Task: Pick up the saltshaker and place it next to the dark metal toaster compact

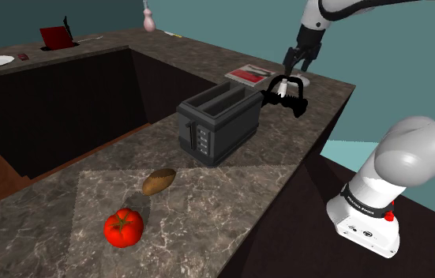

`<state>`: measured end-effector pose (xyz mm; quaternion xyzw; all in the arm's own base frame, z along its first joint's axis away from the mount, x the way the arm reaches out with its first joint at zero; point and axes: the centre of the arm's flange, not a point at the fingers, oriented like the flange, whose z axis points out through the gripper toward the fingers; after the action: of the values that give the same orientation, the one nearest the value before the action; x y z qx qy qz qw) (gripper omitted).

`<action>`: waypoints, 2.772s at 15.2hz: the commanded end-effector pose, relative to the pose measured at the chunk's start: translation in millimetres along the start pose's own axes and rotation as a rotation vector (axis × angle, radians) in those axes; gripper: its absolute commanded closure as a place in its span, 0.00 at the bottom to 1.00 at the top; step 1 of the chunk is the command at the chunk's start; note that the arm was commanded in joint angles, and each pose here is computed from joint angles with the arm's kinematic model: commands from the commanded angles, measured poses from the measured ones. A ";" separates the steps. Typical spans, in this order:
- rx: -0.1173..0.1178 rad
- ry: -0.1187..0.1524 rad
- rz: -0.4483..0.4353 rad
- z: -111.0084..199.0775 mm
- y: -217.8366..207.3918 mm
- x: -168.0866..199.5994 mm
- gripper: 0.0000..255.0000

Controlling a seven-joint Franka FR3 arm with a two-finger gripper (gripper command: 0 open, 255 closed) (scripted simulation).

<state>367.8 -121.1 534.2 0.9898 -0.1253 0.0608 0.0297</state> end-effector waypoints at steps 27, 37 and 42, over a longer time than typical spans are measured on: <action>-0.067 0.150 0.195 199.6 216.5 148.1 0.00; -0.067 0.150 0.195 233.9 219.3 153.0 0.00; -0.067 0.150 0.195 233.8 219.3 153.0 1.00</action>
<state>486.1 -388.1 332.3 0.9640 -0.2203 0.1334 0.0660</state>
